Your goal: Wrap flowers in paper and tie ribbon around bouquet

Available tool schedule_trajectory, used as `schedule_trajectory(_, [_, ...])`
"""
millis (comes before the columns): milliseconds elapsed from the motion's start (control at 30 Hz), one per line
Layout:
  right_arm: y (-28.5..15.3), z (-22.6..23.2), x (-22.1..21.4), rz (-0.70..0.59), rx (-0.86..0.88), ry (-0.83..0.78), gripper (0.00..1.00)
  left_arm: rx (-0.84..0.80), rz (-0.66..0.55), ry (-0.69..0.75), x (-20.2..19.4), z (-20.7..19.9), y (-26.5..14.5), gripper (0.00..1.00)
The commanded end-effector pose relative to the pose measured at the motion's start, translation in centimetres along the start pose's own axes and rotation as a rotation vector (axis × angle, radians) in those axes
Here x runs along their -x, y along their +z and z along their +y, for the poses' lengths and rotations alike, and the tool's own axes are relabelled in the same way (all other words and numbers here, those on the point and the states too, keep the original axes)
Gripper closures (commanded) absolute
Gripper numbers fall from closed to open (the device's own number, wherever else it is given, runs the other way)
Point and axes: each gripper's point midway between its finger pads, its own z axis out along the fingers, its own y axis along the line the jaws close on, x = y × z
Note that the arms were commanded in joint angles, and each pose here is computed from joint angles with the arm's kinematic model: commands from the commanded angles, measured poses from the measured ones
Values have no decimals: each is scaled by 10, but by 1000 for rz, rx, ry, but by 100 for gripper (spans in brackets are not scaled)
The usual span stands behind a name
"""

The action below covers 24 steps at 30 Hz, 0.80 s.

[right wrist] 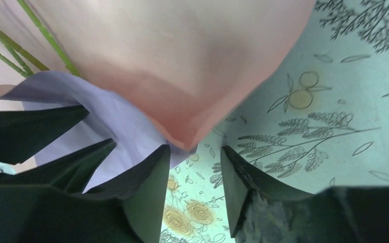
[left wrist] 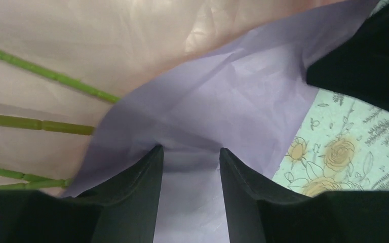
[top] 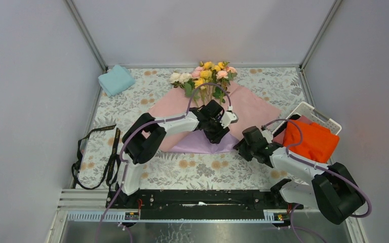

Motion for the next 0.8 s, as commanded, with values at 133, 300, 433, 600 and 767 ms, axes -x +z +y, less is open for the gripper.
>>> schedule_trajectory(133, [8, -14, -17, 15, -50, 36, 41, 10, 11, -10, -6, 0, 6, 48])
schedule_trajectory(300, [18, -18, -5, -56, -96, 0, 44, 8, 17, -9, -11, -1, 5, 48])
schedule_trajectory(433, [22, -27, 7, -124, -129, -33, 69, 11, 11, -7, -10, -1, 5, 48])
schedule_trajectory(600, [18, -13, 28, -225, -109, -241, 100, 59, -7, -26, -8, 12, 3, 48])
schedule_trajectory(767, [1, 10, 45, -378, -105, -551, 100, 65, -3, -48, -15, 17, 7, 48])
